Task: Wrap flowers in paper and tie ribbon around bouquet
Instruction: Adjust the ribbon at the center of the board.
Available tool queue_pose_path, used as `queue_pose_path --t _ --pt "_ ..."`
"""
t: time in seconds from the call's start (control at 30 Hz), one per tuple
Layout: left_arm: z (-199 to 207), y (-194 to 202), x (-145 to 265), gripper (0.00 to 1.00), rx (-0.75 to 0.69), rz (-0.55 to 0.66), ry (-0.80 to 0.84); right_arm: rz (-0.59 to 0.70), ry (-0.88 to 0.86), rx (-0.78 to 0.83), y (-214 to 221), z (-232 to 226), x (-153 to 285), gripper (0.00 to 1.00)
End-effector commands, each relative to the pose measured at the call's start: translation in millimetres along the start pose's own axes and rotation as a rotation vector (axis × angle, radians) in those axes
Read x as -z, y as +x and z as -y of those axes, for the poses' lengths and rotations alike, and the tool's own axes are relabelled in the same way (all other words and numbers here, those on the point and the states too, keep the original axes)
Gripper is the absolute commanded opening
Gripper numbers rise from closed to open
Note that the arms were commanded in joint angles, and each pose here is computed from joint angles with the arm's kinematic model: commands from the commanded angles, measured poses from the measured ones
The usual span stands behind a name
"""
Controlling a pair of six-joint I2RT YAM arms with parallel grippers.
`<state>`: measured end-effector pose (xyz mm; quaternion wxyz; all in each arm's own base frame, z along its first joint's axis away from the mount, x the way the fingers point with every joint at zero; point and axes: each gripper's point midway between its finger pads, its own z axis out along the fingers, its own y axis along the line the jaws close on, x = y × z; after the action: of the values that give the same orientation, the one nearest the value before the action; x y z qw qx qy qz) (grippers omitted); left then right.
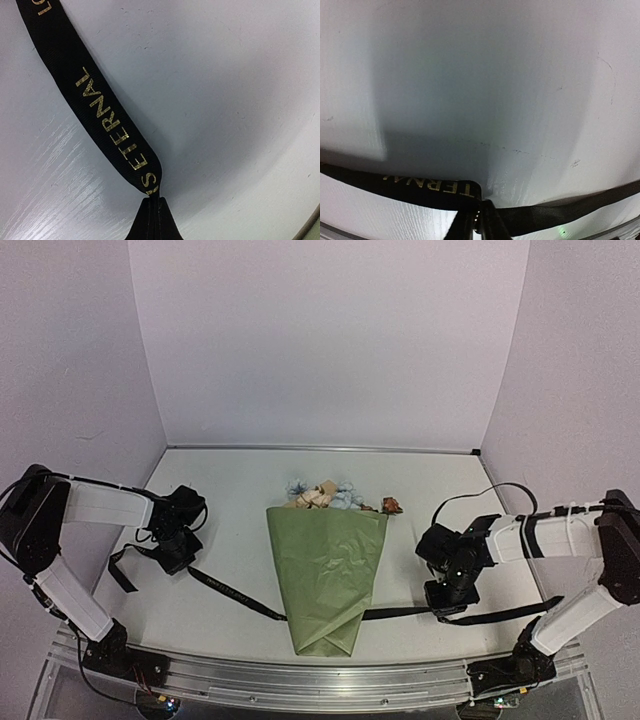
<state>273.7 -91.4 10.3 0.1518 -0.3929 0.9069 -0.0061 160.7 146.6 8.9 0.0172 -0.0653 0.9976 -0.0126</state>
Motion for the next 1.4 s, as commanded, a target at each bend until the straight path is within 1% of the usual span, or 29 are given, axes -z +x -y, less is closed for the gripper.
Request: queue_pose_path --t 0.0,0.2,0.53,0.67,0.77,0.87,0.97,1.07,1.1,1.13,1.17,1.27,1.3,1.33,1.37 --pt "11 -21 11 0.0 -0.001 0.08 0.055 0.012 -0.013 -0.021 -15 -7 8 0.01" --pt "16 -32 10 0.0 -0.017 0.096 0.068 0.036 0.011 -0.072 -41 -6 19 0.0" --pt "16 -53 2 0.0 0.009 0.106 0.092 0.047 0.031 -0.196 -88 -7 32 0.0" --pt "14 -69 -4 0.0 0.045 0.099 0.108 0.093 0.078 -0.223 -107 -3 42 0.0" --pt "21 -77 -4 0.0 0.042 0.101 0.132 0.121 0.107 -0.254 -121 2 49 0.0" --pt "30 -78 -2 0.0 0.023 0.093 0.165 0.123 0.119 -0.267 -132 5 52 0.0" --pt "29 -74 -2 0.0 0.017 0.083 0.182 0.114 0.111 -0.266 -140 3 52 0.0" --pt "31 -75 5 0.0 0.015 0.096 0.218 0.091 0.084 -0.264 -141 -3 51 0.0" --pt "32 -75 8 0.0 0.007 0.1 0.235 0.085 0.076 -0.266 -140 -4 51 0.02" --pt "36 -74 12 0.0 -0.006 0.101 0.264 0.082 0.071 -0.267 -138 -4 52 0.09" --pt "40 -73 15 0.0 -0.02 0.1 0.295 0.083 0.068 -0.268 -136 -3 54 0.2" --pt "45 -68 24 0.0 -0.062 0.091 0.347 0.112 0.081 -0.27 -128 6 62 0.55" --pt "46 -65 26 0.0 -0.073 0.086 0.36 0.133 0.08 -0.274 -126 9 68 0.65" --pt "47 -64 28 0.0 -0.082 0.085 0.371 0.146 0.08 -0.278 -123 13 72 0.72" --pt "48 -63 30 0.0 -0.09 0.083 0.377 0.162 0.085 -0.29 -120 18 76 0.76"
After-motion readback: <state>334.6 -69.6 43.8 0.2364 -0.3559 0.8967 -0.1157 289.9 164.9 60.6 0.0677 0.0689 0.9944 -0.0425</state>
